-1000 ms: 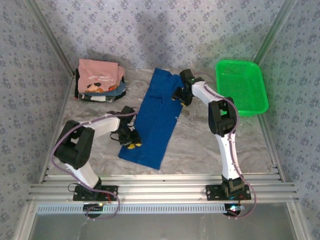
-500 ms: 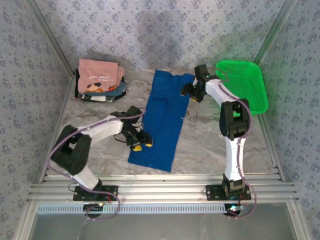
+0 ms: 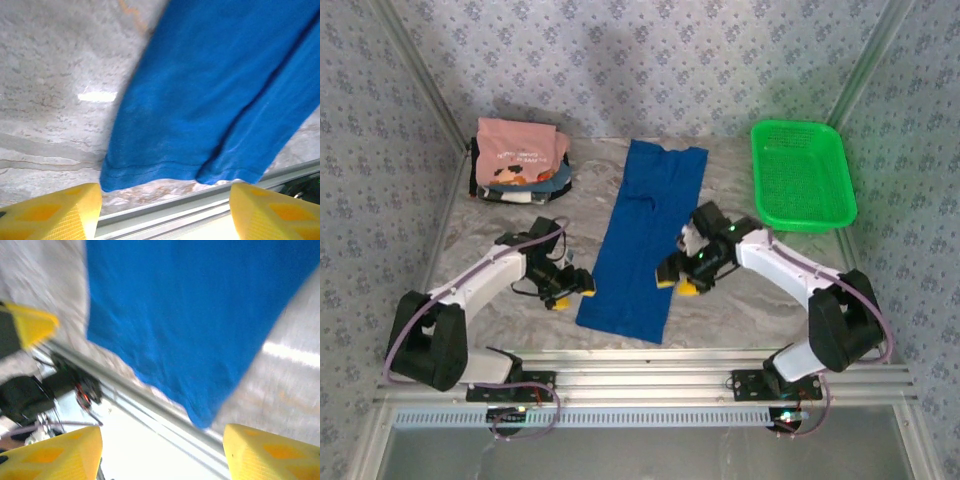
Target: Fold and stack the t-shirts
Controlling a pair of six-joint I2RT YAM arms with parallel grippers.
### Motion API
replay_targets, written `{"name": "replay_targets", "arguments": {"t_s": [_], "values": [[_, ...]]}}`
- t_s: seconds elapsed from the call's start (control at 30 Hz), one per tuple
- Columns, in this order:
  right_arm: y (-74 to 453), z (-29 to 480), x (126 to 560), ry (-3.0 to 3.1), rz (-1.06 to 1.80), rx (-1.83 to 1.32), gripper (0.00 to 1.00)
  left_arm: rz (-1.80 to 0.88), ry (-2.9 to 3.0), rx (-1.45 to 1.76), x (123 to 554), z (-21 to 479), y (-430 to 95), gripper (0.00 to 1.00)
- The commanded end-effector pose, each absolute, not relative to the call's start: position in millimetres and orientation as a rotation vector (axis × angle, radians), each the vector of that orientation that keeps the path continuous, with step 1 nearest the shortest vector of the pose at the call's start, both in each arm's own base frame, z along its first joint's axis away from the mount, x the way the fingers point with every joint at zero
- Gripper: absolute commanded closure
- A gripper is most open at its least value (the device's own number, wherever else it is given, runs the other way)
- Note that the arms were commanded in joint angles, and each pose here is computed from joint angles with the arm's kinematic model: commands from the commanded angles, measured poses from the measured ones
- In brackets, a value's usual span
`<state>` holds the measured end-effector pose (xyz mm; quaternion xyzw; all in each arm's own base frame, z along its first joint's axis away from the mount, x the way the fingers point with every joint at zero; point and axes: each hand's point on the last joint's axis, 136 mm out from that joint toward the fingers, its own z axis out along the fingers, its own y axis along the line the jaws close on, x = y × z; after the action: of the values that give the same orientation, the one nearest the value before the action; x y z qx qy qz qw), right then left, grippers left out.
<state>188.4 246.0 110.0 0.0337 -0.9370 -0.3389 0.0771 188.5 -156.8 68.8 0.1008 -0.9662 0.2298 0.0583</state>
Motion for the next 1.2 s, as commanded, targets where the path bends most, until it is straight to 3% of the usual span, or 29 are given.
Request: {"name": "replay_targets", "arguments": {"t_s": [0.0, 0.33, 0.83, 1.0, 1.17], "values": [[252, 101, 157, -2.695, -0.975, 0.055, 0.35, 0.732, -2.871, 0.253, 179, 60, -163, 0.33], [270, 63, 112, -2.63, -0.788, 0.107, 0.39, 0.638, -2.835, 0.237, 164, 28, -156, 0.36], [278, 26, 103, -2.688, -0.702, 0.112, 0.41, 0.714, -2.813, 0.179, 166, 15, -171, 0.42], [275, 14, 105, -2.707, -0.681, 0.074, 0.43, 0.731, -2.799, 0.155, 165, 15, -174, 0.49], [276, 10, 110, -2.711, -0.673, 0.068, 0.53, 0.74, -2.78, 0.146, 161, 14, -175, 0.64]]}}
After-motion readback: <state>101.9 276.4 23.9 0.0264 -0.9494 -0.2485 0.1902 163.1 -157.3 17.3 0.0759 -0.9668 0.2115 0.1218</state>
